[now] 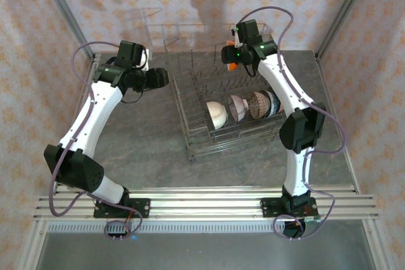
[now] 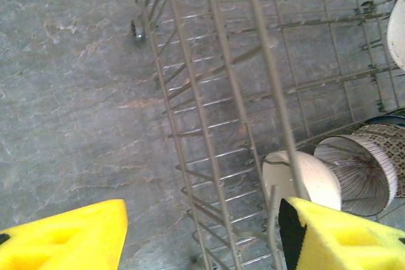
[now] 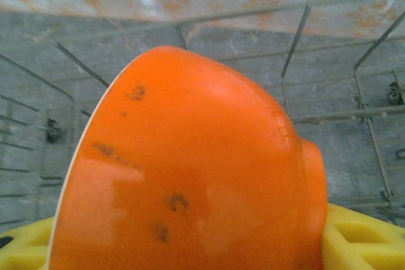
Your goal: Load the bowls into the dish rack
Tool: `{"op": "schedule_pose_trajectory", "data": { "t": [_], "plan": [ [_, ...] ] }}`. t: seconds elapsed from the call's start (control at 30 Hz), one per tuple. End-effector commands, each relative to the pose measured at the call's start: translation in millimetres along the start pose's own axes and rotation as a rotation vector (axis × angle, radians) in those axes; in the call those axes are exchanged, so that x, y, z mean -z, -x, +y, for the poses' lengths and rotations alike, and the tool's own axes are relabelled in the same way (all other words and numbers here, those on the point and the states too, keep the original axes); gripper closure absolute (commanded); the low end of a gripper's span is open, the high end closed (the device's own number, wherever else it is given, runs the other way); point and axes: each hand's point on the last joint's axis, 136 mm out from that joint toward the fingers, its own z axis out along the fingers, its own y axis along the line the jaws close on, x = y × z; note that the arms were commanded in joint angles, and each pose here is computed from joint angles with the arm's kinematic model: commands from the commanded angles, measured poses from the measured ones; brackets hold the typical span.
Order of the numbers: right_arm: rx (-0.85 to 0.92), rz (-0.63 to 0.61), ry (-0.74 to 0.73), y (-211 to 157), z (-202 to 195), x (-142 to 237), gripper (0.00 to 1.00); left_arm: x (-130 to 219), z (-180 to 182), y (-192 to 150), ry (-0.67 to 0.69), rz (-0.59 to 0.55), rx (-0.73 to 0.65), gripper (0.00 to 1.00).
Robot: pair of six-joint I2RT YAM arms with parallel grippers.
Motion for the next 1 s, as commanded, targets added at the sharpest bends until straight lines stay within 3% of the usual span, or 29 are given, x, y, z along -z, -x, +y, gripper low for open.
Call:
{"op": "schedule_pose_trajectory", "data": {
  "t": [0.0, 0.97],
  "plan": [
    [0.076, -0.017, -0.064, 8.9, -11.3, 3.8, 0.43, 9.6, 4.2, 1.9, 0.012, -0.030, -0.010, 0.34],
    [0.235, 0.091, -0.016, -20.4, -6.1, -45.4, 0.42, -2.5, 12.5, 8.0, 0.078, 0.008, 0.079, 0.34]
  ]
}}
